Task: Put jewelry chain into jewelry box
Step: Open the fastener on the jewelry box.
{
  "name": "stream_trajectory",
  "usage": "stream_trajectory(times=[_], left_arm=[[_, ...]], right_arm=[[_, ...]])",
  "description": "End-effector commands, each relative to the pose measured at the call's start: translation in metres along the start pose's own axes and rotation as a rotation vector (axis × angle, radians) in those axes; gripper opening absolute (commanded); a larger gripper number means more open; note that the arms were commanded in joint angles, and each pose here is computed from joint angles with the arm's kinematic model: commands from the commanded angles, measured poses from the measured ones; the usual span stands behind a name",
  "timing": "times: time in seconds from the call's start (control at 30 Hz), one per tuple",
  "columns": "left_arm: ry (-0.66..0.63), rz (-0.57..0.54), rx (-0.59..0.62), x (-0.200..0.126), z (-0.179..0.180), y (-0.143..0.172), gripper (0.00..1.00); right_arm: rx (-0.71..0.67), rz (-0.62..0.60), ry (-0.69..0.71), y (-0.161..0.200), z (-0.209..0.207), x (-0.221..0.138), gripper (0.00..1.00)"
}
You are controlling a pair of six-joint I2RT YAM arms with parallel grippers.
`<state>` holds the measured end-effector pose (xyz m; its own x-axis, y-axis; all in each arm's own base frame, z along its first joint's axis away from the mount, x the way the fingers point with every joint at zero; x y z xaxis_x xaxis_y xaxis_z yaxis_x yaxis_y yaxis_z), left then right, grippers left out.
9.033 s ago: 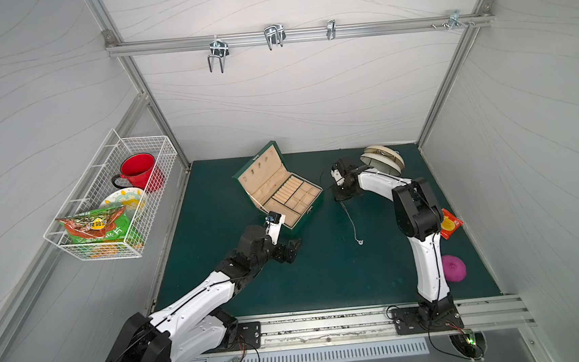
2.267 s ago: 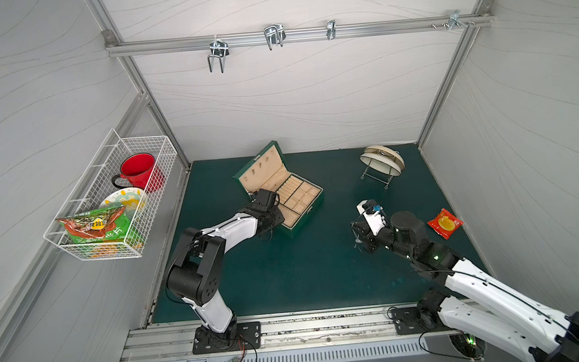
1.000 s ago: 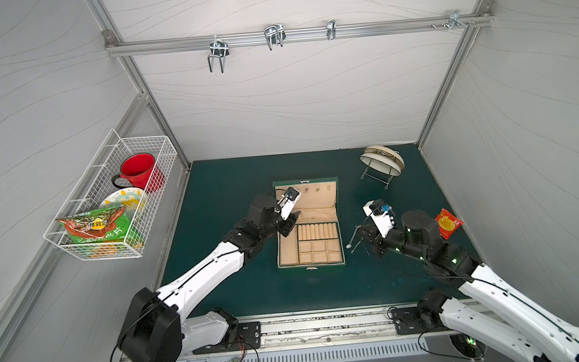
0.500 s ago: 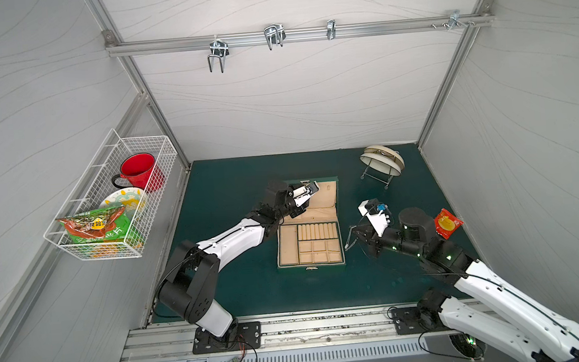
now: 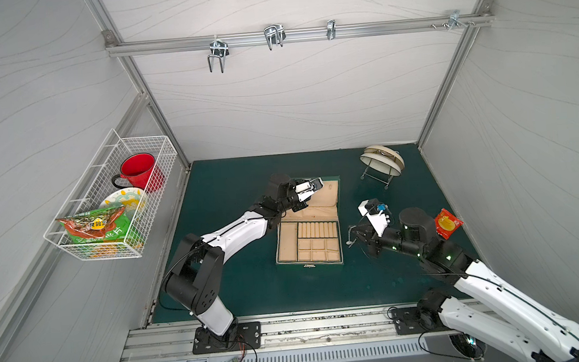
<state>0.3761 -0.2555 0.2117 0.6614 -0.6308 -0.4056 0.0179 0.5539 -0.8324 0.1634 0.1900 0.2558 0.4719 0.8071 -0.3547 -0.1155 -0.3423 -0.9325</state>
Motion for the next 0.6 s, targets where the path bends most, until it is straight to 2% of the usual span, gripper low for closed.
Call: stream_trajectory(times=[0.0, 0.17, 0.3, 0.57], left_arm=[[0.039, -0.027, 0.027, 0.005, 0.003, -0.013, 0.27], [0.043, -0.004, 0.030, 0.008, 0.004, -0.010, 0.20], [0.039, 0.014, 0.026, 0.007, 0.003, -0.007, 0.00], [0.030, -0.012, -0.005, -0.011, -0.012, 0.011, 0.00]], right_arm=[[-0.026, -0.027, -0.001, -0.003, 0.001, -0.001, 0.00], [-0.027, -0.024, 0.001, -0.003, 0.001, -0.001, 0.00], [-0.026, -0.024, 0.005, -0.002, 0.001, -0.002, 0.00], [-0.027, -0.023, 0.008, -0.002, 0.000, -0.001, 0.00]])
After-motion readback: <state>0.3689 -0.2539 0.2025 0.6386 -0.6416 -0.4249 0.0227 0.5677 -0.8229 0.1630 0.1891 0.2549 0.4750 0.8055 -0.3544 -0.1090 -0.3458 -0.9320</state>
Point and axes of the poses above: each gripper's point midway between its finger pads, its own x axis out along the fingers, its own z axis along the line the jaws close on, y = z × x, the point moved 5 cm from there along -x, back along the fingers, and after that the axes turned 14 degrees about -x, right-handed, at the moved point
